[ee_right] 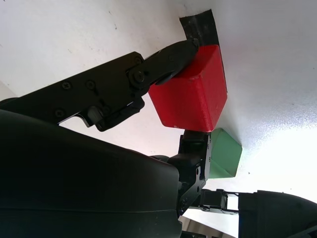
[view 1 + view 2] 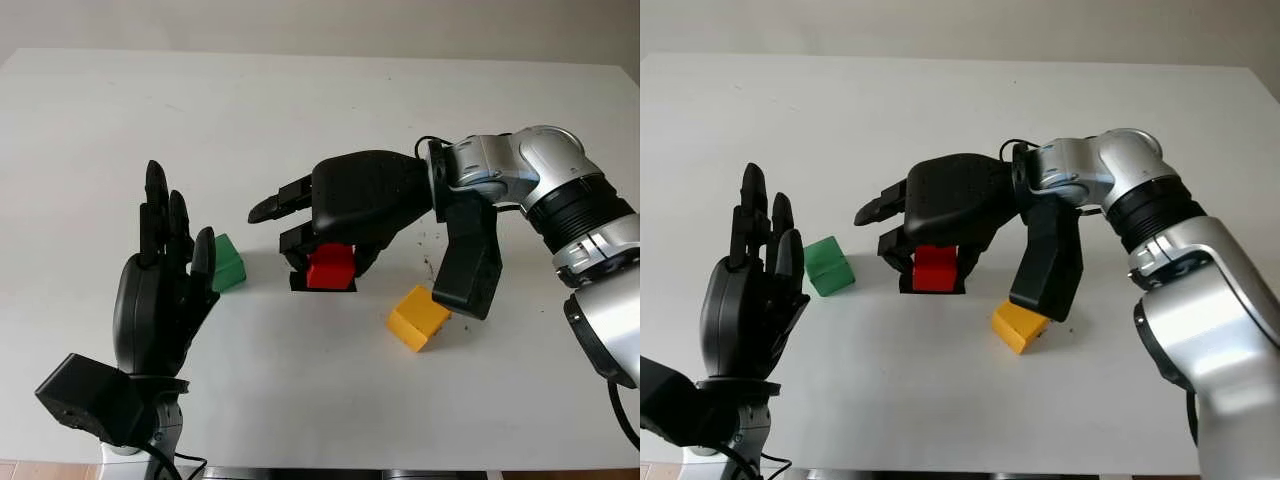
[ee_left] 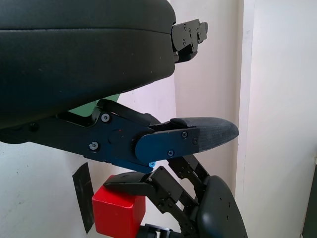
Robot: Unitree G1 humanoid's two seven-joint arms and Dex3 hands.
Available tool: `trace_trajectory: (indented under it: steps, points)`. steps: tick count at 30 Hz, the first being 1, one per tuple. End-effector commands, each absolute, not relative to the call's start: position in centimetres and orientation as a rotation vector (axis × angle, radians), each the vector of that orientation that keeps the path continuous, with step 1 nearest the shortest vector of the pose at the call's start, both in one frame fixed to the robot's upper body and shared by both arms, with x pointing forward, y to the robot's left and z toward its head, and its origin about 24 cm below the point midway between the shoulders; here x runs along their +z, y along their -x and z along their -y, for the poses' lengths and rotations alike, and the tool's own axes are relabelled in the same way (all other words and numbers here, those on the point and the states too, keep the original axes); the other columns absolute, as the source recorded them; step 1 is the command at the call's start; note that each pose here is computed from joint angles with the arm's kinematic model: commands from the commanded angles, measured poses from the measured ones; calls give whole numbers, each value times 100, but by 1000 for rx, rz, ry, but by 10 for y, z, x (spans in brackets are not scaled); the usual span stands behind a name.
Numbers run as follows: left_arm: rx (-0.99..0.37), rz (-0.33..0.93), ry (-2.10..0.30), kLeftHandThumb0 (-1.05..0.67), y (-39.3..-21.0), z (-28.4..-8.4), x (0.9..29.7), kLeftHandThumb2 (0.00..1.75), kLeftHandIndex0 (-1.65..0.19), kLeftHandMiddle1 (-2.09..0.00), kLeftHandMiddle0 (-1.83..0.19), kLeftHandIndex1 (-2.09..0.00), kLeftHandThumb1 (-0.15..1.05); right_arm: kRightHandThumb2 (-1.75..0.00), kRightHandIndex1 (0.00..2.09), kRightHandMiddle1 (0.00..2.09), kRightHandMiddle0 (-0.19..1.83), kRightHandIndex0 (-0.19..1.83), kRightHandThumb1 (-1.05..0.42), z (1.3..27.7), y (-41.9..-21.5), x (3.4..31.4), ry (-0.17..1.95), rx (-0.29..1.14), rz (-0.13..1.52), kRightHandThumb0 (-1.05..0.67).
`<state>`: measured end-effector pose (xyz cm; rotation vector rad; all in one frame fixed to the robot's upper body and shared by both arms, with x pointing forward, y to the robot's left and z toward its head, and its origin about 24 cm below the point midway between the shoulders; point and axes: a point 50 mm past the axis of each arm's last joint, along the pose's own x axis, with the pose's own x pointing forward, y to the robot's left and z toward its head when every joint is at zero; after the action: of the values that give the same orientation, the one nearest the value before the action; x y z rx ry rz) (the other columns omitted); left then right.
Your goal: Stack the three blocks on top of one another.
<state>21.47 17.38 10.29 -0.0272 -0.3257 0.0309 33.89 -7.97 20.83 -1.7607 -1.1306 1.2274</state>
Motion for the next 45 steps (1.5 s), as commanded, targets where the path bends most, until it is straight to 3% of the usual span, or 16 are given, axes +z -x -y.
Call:
trace_trajectory:
  steps: [1,18,27,39,45]
  points:
    - [30,341,29,-63,-212,-174,105,55,19,-3,19,-2,105,-5,5,142,44,24,-93,78,-338,206,1730,1231,1140,-42]
    - [33,339,6,-63,-212,-174,105,56,19,-4,19,-2,105,-5,6,144,44,26,-94,82,-343,201,1757,1206,1112,-43]
    - [32,333,7,-65,-212,-174,105,54,19,-4,19,-2,105,-6,3,140,31,19,-97,85,-344,197,1789,1205,1107,-46]
    - [29,343,5,-64,-213,-173,107,55,19,-4,19,-2,105,-5,4,83,22,9,-102,86,-344,194,1821,1194,1159,-46]
    - [28,343,2,-64,-213,-173,107,55,19,-4,19,-2,105,-6,4,69,17,7,-102,87,-344,191,1773,1188,1184,-44]
